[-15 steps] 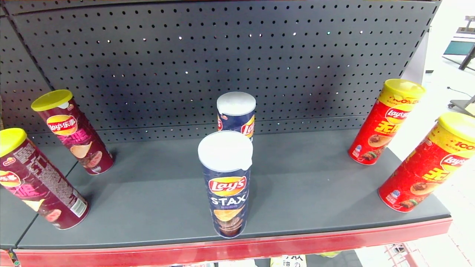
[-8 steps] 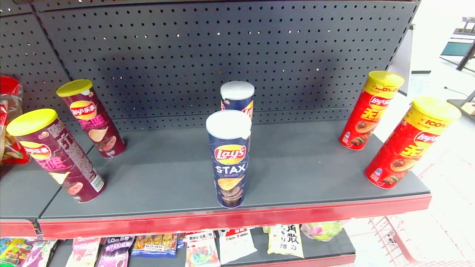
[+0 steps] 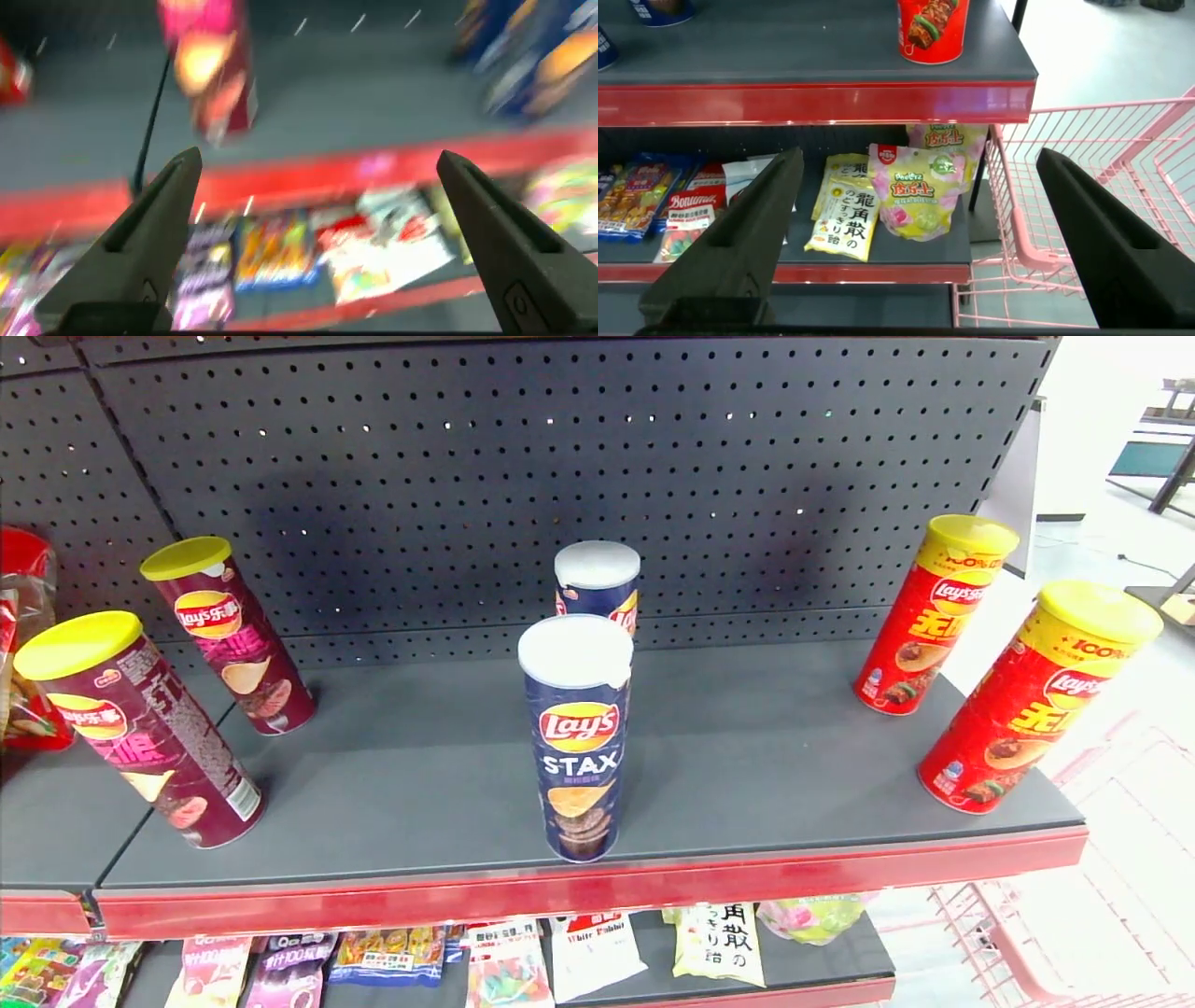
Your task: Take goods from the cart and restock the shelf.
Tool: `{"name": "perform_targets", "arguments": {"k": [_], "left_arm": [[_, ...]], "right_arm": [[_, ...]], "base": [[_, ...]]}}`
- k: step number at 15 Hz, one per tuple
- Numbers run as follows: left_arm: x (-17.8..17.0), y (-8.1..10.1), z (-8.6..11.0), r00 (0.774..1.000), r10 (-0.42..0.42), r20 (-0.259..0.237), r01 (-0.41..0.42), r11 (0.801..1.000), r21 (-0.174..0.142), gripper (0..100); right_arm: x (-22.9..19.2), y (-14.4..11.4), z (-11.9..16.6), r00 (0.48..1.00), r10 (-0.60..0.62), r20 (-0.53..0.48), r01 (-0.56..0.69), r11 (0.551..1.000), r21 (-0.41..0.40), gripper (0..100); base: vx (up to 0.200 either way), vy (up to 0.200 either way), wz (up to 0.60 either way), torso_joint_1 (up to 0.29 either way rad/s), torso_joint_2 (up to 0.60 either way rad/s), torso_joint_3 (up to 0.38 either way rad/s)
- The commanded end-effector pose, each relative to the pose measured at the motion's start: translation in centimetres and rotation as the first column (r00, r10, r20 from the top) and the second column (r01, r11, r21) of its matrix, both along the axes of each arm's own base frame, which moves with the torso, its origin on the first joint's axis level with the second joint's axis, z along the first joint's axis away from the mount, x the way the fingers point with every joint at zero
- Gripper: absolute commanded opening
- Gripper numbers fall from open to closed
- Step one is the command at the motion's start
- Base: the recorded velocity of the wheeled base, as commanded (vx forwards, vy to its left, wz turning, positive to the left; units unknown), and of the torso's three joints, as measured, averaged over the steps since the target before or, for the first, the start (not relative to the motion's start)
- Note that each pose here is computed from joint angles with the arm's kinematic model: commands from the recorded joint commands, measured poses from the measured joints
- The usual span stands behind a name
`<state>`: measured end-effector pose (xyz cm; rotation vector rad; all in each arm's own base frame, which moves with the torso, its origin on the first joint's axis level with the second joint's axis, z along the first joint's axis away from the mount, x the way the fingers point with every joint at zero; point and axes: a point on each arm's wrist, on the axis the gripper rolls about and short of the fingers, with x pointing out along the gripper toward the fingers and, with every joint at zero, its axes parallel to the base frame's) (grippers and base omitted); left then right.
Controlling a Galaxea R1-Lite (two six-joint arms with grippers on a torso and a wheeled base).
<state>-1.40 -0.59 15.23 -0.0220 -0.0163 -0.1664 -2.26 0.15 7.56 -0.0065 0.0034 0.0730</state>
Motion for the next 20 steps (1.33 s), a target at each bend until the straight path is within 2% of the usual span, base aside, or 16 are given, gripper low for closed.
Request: {"name": "perform_targets", "arguments": {"k": [1,3,5,7,12,14,15,17,19,20], "left_arm": [[3.0,0.0,4.5,0.992,-0.092,-0.084,0.088,0.995,-0.053,100],[2.6,0.0,4.8,0.993,-0.094,-0.077,0.090,0.995,-0.048,100],[2.9,0.0,4.5,0.987,-0.118,-0.112,0.114,0.993,-0.036,100],[2.9,-0.1,4.2,0.982,-0.140,-0.128,0.140,0.990,-0.009,100],[2.9,-0.1,3.2,0.977,-0.140,-0.161,0.140,0.990,-0.010,100],[3.0,-0.1,3.0,0.976,-0.142,-0.167,0.147,0.989,0.015,100],[3.0,-0.1,3.0,0.976,-0.142,-0.167,0.147,0.989,0.015,100],[3.2,-0.2,2.7,0.960,-0.209,-0.188,0.217,0.976,0.022,100],[4.2,-0.4,2.4,0.940,-0.244,-0.237,0.266,0.962,0.066,100],[5.3,-0.6,2.1,0.919,-0.264,-0.293,0.304,0.947,0.100,100]], "right_arm": [[0.0,0.0,0.0,1.000,0.001,0.001,-0.001,1.000,0.000,100],[0.0,0.0,0.0,1.000,0.001,0.002,-0.001,1.000,0.002,100],[0.0,0.0,0.0,1.000,0.002,0.002,-0.002,1.000,-0.001,100],[0.0,0.0,0.0,1.000,0.002,0.002,-0.002,1.000,0.000,100],[0.0,0.0,0.0,1.000,0.002,0.002,-0.002,1.000,0.002,100],[0.0,0.0,0.0,1.000,0.002,0.002,-0.002,1.000,0.004,100],[0.0,0.0,0.0,1.000,0.002,0.002,-0.002,1.000,0.004,100],[0.0,0.0,0.0,1.000,0.002,0.002,-0.002,1.000,0.004,100],[0.0,0.0,0.0,1.000,0.002,0.002,-0.002,1.000,0.005,100],[0.0,0.0,0.0,1.000,0.002,0.002,-0.002,1.000,0.005,100]], "base": [[0.000,0.000,0.00,0.000,0.00,0.000],[0.000,0.000,0.00,0.000,0.00,0.000],[0.000,0.000,0.00,0.000,0.00,0.000],[0.000,0.000,0.00,0.000,0.00,0.000],[0.000,0.000,0.24,0.002,0.00,0.002],[0.000,0.000,0.00,0.000,0.00,0.000],[0.000,0.000,0.00,0.000,0.00,0.000],[0.000,0.000,0.00,0.000,0.00,0.000],[0.000,0.000,0.00,0.000,0.00,0.000],[0.000,0.000,0.00,0.000,0.00,0.000]]}}
